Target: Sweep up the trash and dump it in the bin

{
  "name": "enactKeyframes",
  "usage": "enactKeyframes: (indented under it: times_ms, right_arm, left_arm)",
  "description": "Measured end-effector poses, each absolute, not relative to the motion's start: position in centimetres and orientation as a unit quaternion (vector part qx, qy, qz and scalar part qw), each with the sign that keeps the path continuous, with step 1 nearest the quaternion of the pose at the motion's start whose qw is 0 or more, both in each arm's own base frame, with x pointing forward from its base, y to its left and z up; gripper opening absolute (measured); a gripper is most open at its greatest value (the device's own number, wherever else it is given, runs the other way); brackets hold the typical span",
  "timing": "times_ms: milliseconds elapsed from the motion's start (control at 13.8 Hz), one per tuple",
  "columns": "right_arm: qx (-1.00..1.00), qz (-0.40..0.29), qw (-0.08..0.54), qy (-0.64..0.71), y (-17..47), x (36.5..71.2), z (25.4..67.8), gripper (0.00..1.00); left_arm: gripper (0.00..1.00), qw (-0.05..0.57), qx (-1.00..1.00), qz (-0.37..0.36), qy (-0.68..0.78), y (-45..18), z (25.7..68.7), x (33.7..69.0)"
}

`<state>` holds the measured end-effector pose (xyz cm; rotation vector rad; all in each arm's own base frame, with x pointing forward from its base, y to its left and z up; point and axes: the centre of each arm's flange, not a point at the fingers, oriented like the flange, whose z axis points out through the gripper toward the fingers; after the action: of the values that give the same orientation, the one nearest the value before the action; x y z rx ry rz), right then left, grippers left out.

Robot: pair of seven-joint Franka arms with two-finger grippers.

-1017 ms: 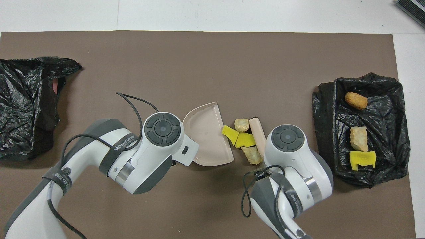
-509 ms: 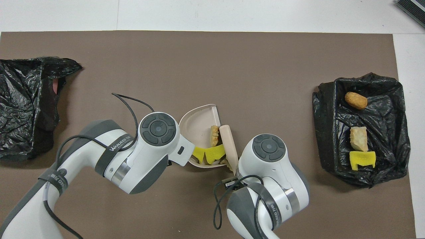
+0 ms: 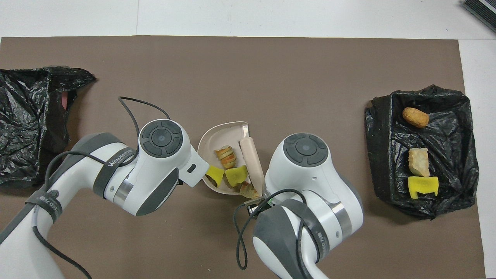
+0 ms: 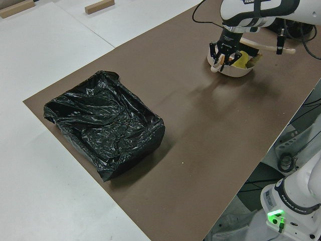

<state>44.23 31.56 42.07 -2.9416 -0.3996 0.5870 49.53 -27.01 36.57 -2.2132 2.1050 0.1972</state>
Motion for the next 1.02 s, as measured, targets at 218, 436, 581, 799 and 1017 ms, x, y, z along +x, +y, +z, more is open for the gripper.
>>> enactKeyframes:
  times_ms: [218, 436, 581, 799, 1017]
  right_arm:
    - [-0.971, 0.193, -0.007, -0.144, 29.5, 45.3, 44.0, 0.26]
    - [-0.97, 0.209, -0.039, -0.116, 27.8, 43.8, 41.3, 0.26]
    - [-0.971, 0.214, -0.048, -0.095, 25.1, 42.2, 38.2, 0.26]
    - [-0.973, 0.208, -0.045, -0.084, 24.6, 40.6, 35.8, 0.26]
    - [-0.976, 0.201, 0.019, -0.082, 29.2, 39.0, 34.2, 0.26]
  left_arm:
    - [0.31, 0.028, -0.721, 0.065, 0.69, -25.8, 36.4, 50.2]
    - [0.31, 0.026, -0.716, 0.066, 0.694, -25.5, 36.4, 50.3]
    - [0.31, 0.025, -0.715, 0.066, 0.696, -25.7, 36.3, 50.1]
    - [0.31, 0.027, -0.707, 0.069, 0.703, -26.5, 36.2, 49.3]
    - [0.31, 0.03, -0.704, 0.071, 0.706, -26.8, 36.2, 48.4]
